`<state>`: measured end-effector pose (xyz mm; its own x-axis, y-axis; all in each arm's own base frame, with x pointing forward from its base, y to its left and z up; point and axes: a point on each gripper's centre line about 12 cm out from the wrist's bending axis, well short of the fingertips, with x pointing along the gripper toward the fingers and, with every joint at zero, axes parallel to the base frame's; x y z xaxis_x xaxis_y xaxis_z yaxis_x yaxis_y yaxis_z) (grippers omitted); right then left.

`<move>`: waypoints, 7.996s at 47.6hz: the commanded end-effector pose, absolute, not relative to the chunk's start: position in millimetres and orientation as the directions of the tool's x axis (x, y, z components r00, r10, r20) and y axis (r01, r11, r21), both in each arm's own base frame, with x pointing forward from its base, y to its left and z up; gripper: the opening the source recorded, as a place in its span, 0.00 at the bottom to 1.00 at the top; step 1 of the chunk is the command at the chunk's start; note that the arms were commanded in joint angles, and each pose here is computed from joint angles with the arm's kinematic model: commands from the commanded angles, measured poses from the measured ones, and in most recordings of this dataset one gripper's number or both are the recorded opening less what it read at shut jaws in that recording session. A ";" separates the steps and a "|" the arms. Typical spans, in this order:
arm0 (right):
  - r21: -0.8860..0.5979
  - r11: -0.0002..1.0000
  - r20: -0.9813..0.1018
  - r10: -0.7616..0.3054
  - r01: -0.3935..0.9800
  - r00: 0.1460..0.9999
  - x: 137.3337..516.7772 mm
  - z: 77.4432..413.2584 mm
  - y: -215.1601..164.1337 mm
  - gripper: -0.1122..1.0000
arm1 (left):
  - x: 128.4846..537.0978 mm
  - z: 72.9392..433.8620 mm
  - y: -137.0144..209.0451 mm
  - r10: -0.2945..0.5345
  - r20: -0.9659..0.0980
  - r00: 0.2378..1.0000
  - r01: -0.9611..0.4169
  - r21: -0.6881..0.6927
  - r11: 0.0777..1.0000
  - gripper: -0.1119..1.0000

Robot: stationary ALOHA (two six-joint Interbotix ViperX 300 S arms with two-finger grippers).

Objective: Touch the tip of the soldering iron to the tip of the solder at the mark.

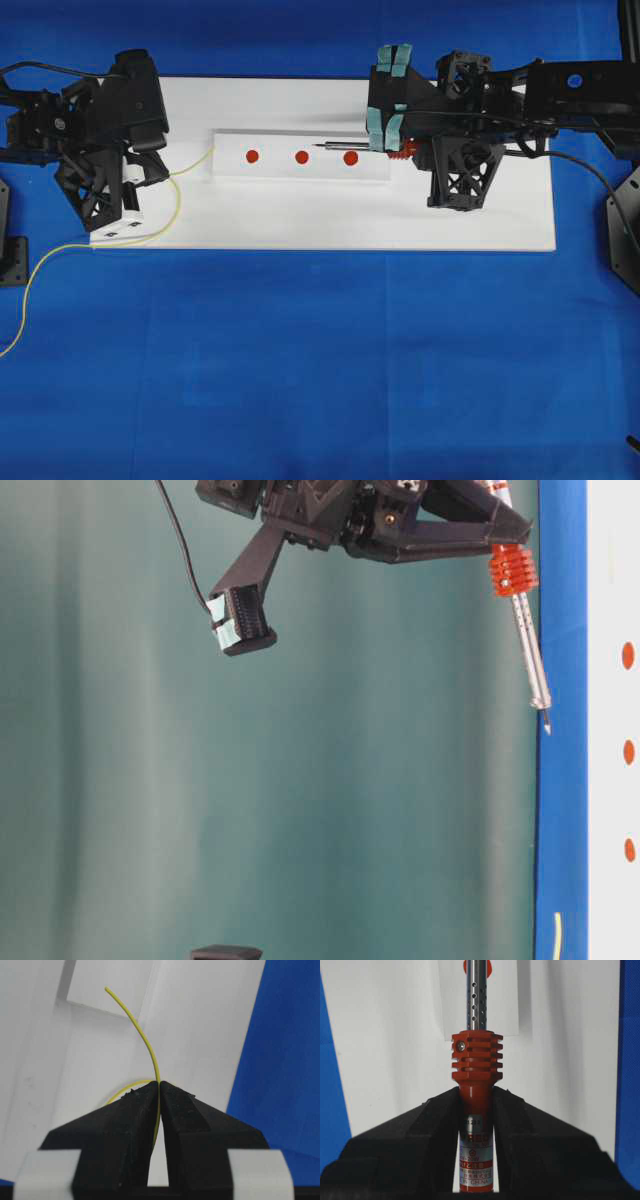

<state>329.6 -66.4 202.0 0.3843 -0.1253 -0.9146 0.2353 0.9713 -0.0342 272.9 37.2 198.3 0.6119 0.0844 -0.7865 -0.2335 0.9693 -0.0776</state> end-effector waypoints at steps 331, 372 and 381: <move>-0.066 0.964 -0.912 -0.164 0.257 0.377 283.1 196.7 -64.1 0.16 | 377.6 210.1 43.8 0.079 -0.743 0.665 -0.210 -0.085 0.974 0.12; -0.081 0.966 -0.910 -0.172 0.246 0.378 281.4 189.6 -64.8 0.16 | 437.7 175.2 45.3 0.068 -0.760 0.646 -0.201 -0.083 0.976 0.12; -0.081 0.966 -0.911 -0.172 0.246 0.375 280.7 188.7 -64.7 0.16 | 438.3 167.6 45.3 0.066 -0.772 0.632 -0.203 -0.083 0.976 0.12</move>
